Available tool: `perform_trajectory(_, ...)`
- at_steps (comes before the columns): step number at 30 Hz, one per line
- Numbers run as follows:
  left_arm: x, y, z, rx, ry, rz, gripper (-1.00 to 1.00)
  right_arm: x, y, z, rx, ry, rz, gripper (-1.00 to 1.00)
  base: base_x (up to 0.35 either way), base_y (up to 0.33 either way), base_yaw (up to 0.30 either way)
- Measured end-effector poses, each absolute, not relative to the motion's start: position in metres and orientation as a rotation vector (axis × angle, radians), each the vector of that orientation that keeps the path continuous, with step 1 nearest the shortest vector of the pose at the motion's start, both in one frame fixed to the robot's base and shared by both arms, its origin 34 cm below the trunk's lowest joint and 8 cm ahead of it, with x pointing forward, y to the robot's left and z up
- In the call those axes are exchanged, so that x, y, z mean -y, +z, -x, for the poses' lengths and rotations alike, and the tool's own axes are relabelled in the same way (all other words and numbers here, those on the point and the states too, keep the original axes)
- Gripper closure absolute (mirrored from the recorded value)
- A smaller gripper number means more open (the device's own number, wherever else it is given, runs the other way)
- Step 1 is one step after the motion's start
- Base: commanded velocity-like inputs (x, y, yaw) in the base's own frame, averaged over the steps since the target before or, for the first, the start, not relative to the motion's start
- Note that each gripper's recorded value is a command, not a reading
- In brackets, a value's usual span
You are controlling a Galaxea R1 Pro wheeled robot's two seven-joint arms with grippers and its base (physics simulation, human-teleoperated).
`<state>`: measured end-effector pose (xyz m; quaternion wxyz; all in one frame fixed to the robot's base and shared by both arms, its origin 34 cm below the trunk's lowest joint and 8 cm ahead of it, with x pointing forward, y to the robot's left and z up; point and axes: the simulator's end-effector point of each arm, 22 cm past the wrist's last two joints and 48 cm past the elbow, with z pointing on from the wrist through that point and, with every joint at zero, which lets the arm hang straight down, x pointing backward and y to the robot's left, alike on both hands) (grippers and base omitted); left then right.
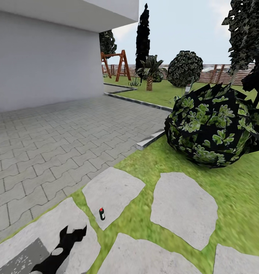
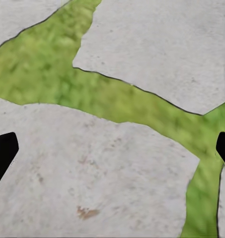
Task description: Pick up the pesticide atomizer in the garden and spray insectifuge to fully cover both potted plants in the garden.
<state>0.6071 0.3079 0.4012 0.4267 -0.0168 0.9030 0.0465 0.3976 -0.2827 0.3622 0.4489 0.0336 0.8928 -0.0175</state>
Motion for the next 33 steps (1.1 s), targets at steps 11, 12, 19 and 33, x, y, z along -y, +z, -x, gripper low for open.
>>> perform_trajectory(11,-0.307,0.425,-0.647,-2.242,0.208,0.107,-1.0,0.312,0.435,-0.525,-2.079,-0.119,-0.1,-1.0,0.004,0.002,0.0)
perform_trajectory(12,-0.306,0.427,-0.647,-2.215,0.208,0.105,-1.0,0.311,0.435,-0.526,-2.082,-0.119,-0.096,-1.0,0.193,0.105,0.0)
perform_trajectory(19,-0.295,0.433,-0.651,-2.18,0.186,0.101,-1.0,0.312,0.41,-0.504,-2.153,-0.126,-0.094,-1.0,0.275,0.184,-0.018)
perform_trajectory(33,-0.293,0.433,-0.652,-2.173,0.187,0.072,-1.0,0.313,0.4,-0.494,-2.185,-0.133,-0.095,-1.0,0.112,0.094,-0.261)
